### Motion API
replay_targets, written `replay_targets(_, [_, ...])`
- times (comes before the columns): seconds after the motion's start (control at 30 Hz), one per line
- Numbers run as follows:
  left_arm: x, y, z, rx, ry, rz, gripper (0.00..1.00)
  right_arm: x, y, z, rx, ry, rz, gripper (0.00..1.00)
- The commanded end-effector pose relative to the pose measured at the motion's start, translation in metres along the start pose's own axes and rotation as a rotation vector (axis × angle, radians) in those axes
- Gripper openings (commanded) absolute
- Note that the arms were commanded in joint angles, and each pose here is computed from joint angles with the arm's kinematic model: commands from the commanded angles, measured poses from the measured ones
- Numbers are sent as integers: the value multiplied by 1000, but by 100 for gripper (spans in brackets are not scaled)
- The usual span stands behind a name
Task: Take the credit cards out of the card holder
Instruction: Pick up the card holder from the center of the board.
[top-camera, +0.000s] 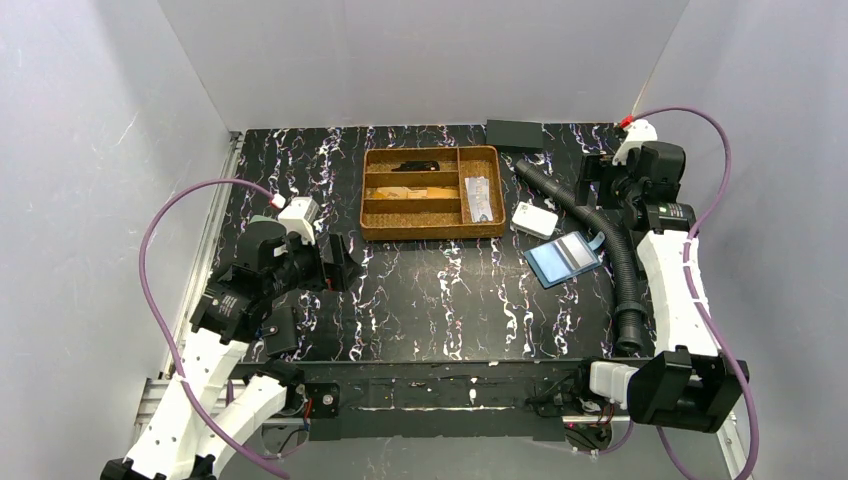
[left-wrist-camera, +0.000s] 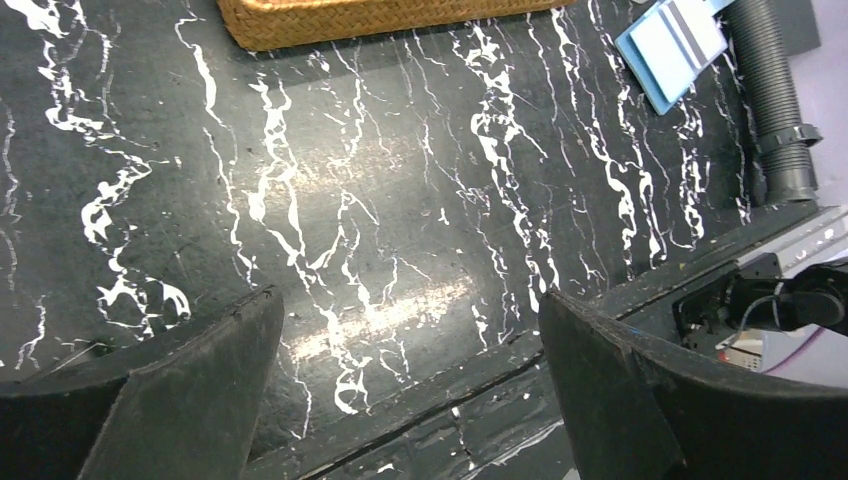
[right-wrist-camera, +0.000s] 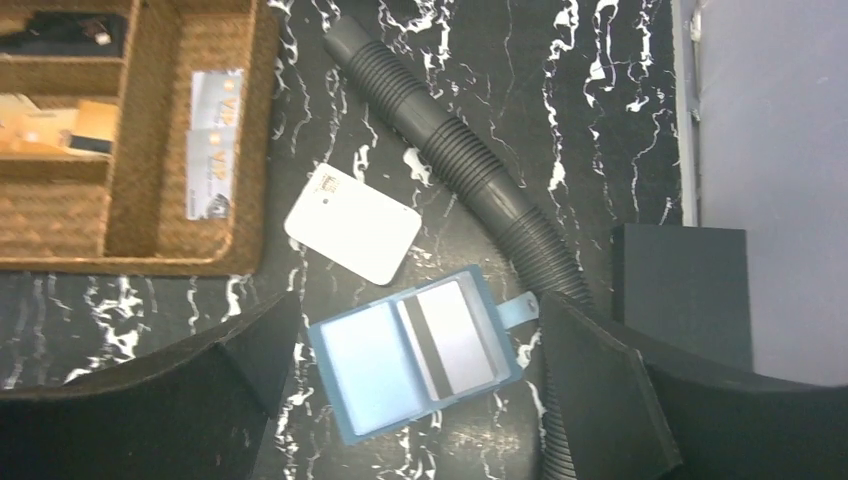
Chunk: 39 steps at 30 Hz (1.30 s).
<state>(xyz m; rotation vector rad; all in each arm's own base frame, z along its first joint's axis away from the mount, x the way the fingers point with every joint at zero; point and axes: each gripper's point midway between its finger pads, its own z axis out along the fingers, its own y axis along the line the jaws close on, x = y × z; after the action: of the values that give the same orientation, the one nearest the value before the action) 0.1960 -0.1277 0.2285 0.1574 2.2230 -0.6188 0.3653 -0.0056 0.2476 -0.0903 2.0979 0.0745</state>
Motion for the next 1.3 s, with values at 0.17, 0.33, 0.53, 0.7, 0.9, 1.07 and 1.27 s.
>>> replay_targets(0.17, [-9, 18, -7, -108, -29, 50, 98, -20, 27, -13, -131, -109, 59, 98])
replay_targets(0.33, [-4, 37, 7, -180, -8, 60, 98, -10, 61, -15, -340, -151, -20, 98])
replay_targets(0.53, [-1, 59, 27, -239, 1, 10, 98, 23, 92, -8, -561, -112, -76, 98])
replay_targets(0.7, [-8, 95, 40, -310, -21, -72, 98, 50, 107, -3, -673, -87, -74, 98])
replay_targets(0.9, [-20, 126, 49, -355, -46, -101, 98, 60, 109, -8, -690, -72, -87, 98])
replay_targets(1.07, [-24, 153, 56, -441, 27, -63, 98, 59, 110, -13, -681, -91, -91, 98])
replay_targets(1.27, [-17, 210, 61, -605, 124, -77, 98, 63, 110, -9, -686, -63, -73, 98])
